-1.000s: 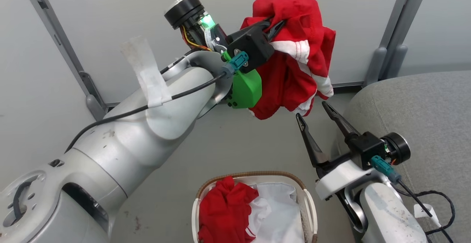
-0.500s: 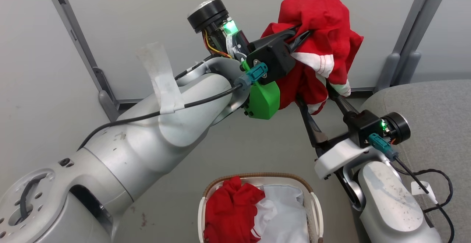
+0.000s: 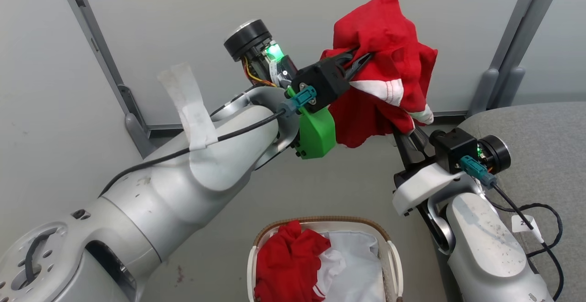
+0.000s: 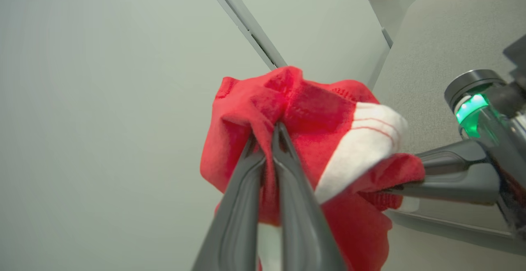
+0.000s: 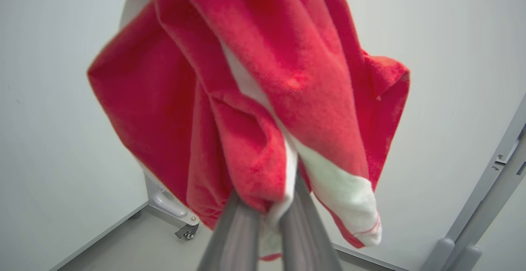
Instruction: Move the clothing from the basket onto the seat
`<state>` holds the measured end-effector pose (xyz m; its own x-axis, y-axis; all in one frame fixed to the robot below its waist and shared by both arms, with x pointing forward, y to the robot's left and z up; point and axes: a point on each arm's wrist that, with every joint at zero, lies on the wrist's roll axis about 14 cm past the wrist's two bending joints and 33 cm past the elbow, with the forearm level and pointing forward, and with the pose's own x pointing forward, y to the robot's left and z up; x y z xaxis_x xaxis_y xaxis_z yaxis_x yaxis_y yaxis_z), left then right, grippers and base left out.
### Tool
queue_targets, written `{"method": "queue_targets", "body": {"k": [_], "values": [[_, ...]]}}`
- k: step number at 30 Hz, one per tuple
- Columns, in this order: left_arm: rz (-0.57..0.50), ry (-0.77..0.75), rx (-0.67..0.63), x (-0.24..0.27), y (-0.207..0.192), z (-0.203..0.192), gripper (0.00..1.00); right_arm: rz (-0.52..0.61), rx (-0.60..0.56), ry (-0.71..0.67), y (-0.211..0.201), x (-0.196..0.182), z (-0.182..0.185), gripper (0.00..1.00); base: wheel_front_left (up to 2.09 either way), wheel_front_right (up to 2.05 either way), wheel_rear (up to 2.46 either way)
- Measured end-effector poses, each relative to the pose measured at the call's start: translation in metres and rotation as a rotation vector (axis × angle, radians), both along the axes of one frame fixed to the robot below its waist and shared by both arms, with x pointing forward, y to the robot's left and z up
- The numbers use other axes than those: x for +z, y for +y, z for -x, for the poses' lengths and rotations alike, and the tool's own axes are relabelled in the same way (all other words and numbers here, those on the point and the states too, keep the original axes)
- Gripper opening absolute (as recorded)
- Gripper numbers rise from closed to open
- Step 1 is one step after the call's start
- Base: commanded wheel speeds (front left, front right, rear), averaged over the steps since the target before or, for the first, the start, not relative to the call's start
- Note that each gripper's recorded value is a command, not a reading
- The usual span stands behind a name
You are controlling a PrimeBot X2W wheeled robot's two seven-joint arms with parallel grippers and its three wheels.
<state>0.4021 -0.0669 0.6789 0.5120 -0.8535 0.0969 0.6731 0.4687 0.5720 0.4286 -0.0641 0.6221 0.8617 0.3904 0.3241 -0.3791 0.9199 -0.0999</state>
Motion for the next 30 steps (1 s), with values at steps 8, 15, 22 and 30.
{"method": "queue_targets", "body": {"k": [8, 15, 22, 30], "values": [[0.032, 0.105, 0.051, -0.026, 0.014, -0.009, 0.0, 0.0, -0.002, 0.003, -0.001, -0.002, 0.001, 0.0, 0.0, 0.0, 0.0], [0.136, 0.275, 0.078, -0.058, 0.02, -0.006, 1.0, -0.023, -0.028, -0.018, -0.011, 0.005, 0.0, 0.0, 0.0, 0.0, 0.0], [0.325, 0.452, 0.096, -0.084, 0.025, 0.004, 1.0, -0.035, -0.071, -0.041, -0.026, 0.01, -0.001, 0.0, 0.0, 0.0, 0.0], [0.378, 0.572, 0.129, -0.132, 0.029, 0.029, 1.0, -0.017, -0.122, -0.011, -0.042, -0.006, -0.001, 0.0, 0.0, 0.0, 0.0]]}}
